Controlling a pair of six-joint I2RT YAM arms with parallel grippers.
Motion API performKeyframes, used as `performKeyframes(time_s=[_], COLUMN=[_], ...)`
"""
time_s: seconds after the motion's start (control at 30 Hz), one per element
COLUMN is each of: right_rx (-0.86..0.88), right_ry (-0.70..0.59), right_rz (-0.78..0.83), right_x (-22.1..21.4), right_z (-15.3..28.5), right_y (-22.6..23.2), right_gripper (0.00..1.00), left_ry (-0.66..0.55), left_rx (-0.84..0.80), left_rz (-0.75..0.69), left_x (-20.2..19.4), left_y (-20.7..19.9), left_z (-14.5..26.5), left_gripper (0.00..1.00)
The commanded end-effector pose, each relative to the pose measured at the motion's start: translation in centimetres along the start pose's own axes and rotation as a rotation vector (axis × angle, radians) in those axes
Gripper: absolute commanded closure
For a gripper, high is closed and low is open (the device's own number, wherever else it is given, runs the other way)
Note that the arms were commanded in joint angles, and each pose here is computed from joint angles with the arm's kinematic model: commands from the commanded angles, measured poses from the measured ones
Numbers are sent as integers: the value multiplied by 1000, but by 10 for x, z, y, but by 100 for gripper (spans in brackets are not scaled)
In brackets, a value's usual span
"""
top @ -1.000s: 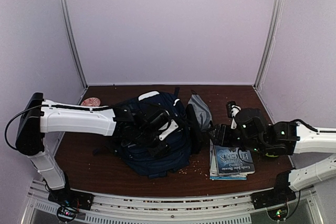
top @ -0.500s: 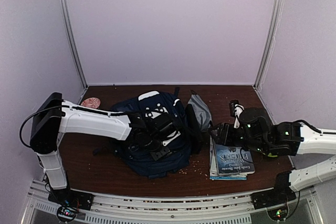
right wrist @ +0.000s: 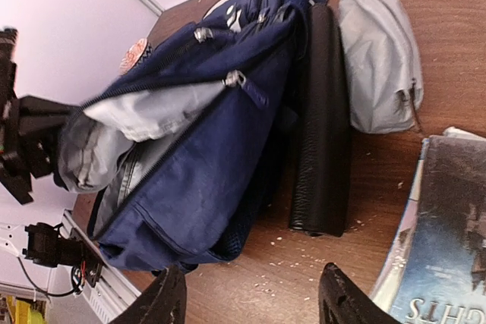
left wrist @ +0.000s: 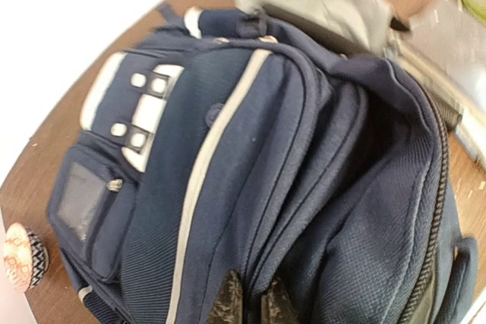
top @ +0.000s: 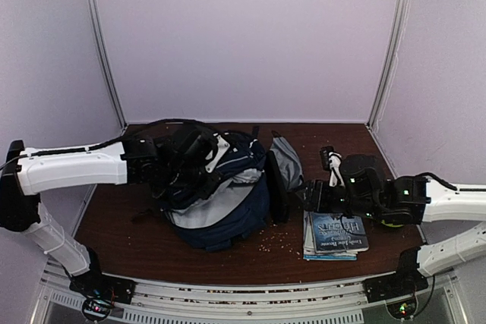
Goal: Pack the student bag
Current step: Unzip the student bag at the center of the board.
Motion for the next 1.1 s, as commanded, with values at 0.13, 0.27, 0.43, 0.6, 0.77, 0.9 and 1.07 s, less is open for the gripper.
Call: performKeyframes(time_s=[0.13, 0.27, 0.43, 0.6, 0.77, 0.9, 1.07], right_rx=[248, 242, 154, -9, 6, -3, 2], right_ry=[9, 58, 123, 160, 221, 229, 232], right_rz=[-61, -70, -116, -117, -103, -102, -100], right_x=[28, 26, 6, -15, -30, -36, -40], right_z=[-27, -51, -82, -98, -119, -130, -133], right_y=[80, 99, 92, 57, 60, 58, 57], right_gripper=[40, 36, 33, 33, 46, 64, 88], left_ry=[-243, -237, -214, -236, -245, -268, -285], left_rx=[-44, -17, -11, -1, -19, -25, -7], left_rz=[211, 213, 239, 261, 289, 304, 312], left_x=[63, 58, 46, 40, 35, 36, 34], left_y=[22, 26, 28, 37, 40, 45, 55], left_z=[63, 61, 56, 65, 74, 86, 101], left_gripper=[100, 100, 100, 100, 100, 100, 100])
Point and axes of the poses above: each gripper's point midway between its finger pads, its own z axis back along the fingers, its own y axis along the line the jaws close on, x = y × z, the point moved 1 cm from there along z, back along the fingers, and after that the axes turned 13 degrees about z, right-handed, at the moved point
